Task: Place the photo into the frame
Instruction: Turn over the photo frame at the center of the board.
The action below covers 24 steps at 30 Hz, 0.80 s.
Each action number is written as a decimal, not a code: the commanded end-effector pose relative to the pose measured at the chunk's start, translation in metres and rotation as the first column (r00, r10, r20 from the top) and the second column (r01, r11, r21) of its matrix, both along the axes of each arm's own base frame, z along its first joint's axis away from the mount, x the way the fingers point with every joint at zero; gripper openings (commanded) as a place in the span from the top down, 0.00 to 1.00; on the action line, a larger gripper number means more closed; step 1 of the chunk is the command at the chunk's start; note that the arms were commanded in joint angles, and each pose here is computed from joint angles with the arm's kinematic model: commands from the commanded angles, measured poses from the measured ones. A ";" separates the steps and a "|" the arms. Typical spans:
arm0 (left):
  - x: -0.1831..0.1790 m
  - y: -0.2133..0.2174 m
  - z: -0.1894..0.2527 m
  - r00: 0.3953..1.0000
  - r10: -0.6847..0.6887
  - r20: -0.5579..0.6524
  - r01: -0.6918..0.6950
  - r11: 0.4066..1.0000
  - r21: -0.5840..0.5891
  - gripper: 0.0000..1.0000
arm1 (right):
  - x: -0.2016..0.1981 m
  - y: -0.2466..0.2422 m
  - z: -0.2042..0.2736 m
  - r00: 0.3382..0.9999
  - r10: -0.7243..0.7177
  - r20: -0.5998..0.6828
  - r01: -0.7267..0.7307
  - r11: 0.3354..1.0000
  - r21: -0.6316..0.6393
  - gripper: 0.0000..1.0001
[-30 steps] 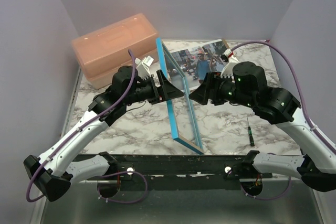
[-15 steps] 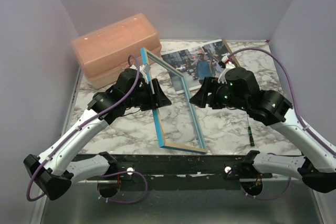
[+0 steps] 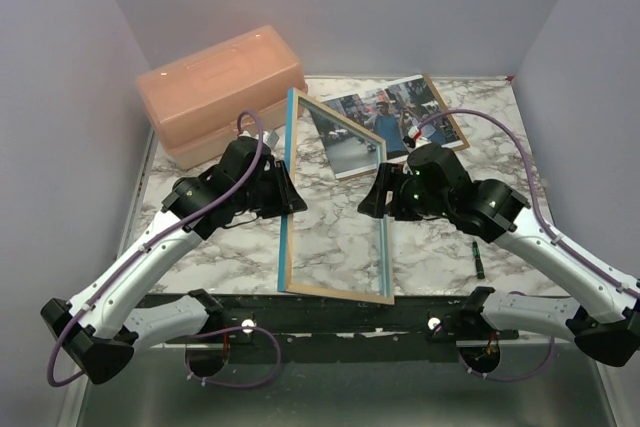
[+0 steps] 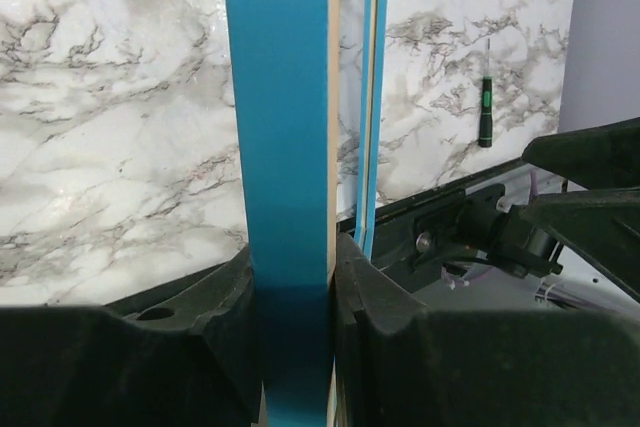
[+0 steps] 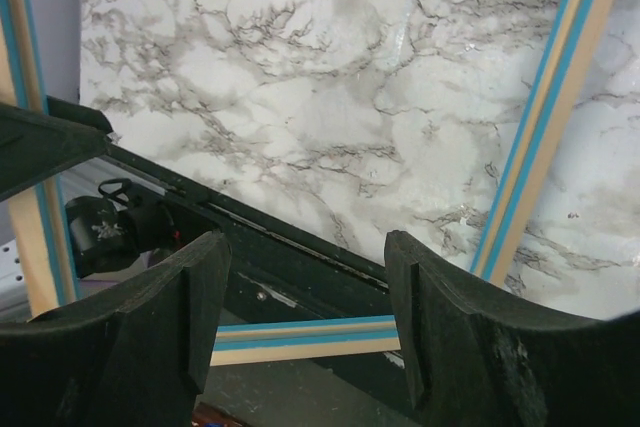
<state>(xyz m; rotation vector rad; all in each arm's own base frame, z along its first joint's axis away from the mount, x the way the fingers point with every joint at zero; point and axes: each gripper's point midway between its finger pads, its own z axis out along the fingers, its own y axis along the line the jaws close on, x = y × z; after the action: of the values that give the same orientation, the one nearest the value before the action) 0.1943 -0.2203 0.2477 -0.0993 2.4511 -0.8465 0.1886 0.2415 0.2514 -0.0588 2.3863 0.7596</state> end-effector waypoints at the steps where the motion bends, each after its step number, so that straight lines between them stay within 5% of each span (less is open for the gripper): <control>1: -0.002 0.015 -0.009 1.000 0.013 0.028 -0.015 0.998 0.061 1.00 | -0.001 0.005 -0.012 1.000 -0.008 -0.028 0.009 1.000 0.023 0.30; 19: 0.011 -0.041 0.018 0.980 -0.119 0.160 0.169 0.922 -0.349 1.00 | -0.008 -0.009 -0.012 0.997 -0.063 -0.045 0.064 0.997 0.036 0.28; 24: 0.023 -0.046 0.014 0.977 -0.125 0.172 0.188 0.883 -0.429 1.00 | -0.009 -0.006 -0.012 0.996 -0.062 -0.059 0.065 0.996 0.059 0.20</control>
<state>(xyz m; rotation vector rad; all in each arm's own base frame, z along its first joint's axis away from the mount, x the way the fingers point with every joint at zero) 0.2114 -0.2482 0.2262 -0.1068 2.2933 -1.2049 0.1807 0.2361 0.2395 0.0333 2.4027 0.7944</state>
